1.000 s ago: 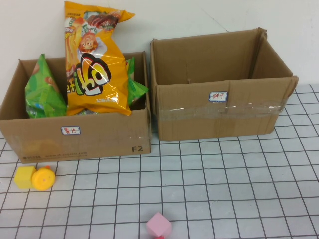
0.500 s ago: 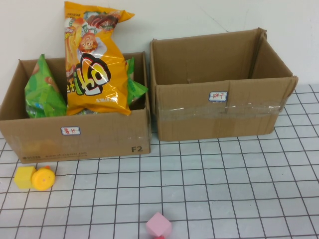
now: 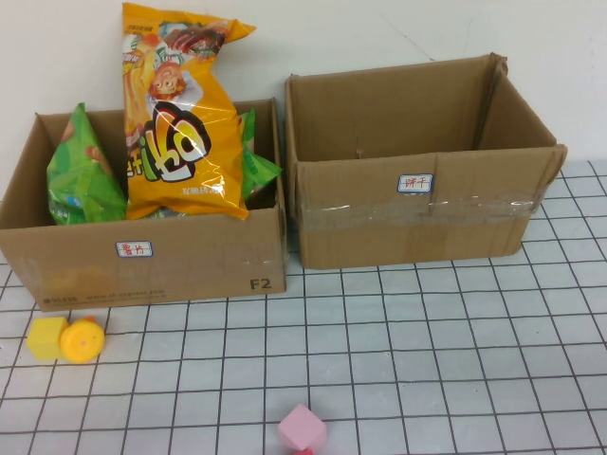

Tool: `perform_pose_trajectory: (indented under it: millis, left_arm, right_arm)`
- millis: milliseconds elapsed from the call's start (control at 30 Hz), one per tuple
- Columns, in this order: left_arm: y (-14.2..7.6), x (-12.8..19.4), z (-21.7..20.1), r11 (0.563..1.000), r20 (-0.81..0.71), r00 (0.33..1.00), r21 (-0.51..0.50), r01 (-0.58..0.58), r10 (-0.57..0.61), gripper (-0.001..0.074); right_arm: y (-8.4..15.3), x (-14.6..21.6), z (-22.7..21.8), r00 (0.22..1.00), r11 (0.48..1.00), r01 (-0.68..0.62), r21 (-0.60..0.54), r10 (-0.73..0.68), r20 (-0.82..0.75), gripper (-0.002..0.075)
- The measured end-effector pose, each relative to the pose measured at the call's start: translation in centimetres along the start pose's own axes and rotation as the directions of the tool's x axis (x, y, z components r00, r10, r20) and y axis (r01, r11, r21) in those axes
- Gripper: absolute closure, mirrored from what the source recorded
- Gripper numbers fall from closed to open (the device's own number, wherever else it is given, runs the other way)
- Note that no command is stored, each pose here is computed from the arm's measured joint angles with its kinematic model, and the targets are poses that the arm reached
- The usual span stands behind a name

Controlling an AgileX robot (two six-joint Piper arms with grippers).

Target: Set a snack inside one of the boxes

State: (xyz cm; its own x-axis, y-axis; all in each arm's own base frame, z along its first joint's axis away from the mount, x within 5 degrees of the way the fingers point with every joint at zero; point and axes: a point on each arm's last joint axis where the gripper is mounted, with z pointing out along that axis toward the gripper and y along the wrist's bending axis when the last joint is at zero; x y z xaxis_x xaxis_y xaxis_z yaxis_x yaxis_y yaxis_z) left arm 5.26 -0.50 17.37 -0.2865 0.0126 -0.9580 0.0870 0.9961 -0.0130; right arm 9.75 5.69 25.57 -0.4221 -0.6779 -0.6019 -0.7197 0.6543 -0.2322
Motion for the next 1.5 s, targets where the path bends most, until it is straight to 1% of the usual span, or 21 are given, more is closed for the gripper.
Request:
perform_pose_trajectory:
  millis: [167,400,1067,1200,1300,1333,1400,1500]
  left_arm:
    - [0.0,0.0,0.0,1.000,0.000,1.000,0.000,-0.005,0.005,0.0736]
    - [0.0,0.0,0.0,0.998,0.000,0.998,0.001,0.059,-0.059,0.0736]
    - [0.0,0.0,0.0,0.998,-0.002,0.998,0.001,0.065,-0.065,0.0736]
    - [0.0,0.0,0.0,0.998,-0.003,0.998,0.001,0.065,-0.065,0.0736]
    - [0.0,0.0,0.0,0.998,-0.003,0.998,0.001,0.065,-0.065,0.0736]
    - [0.0,0.0,0.0,0.998,-0.003,0.998,0.001,0.065,-0.065,0.0736]
    - [0.0,0.0,0.0,0.998,-0.003,0.998,0.001,0.065,-0.065,0.0736]
    - [0.0,0.0,0.0,0.998,-0.003,0.998,0.001,0.065,-0.065,0.0736]
  right_arm:
    - [0.0,0.0,0.0,1.000,1.000,0.000,0.000,0.000,0.000,0.0726]
    - [0.0,0.0,0.0,1.000,1.000,0.000,0.000,0.000,0.000,0.0726]
    - [0.0,0.0,0.0,1.000,1.000,-0.002,0.000,0.002,0.000,0.0726]
    - [0.2,0.5,-0.3,1.000,1.000,0.002,0.012,-0.003,0.018,0.0726]
    - [0.3,1.3,-0.9,0.997,0.998,-0.009,0.060,0.004,0.082,0.0726]
    - [0.2,2.0,-1.2,0.987,0.992,-0.044,0.122,0.024,0.158,0.0726]
    - [0.0,2.9,-1.1,0.969,0.975,-0.096,0.202,0.046,0.241,0.0726]
    - [-0.2,4.6,-0.8,0.934,0.924,-0.192,0.332,0.069,0.350,0.0726]
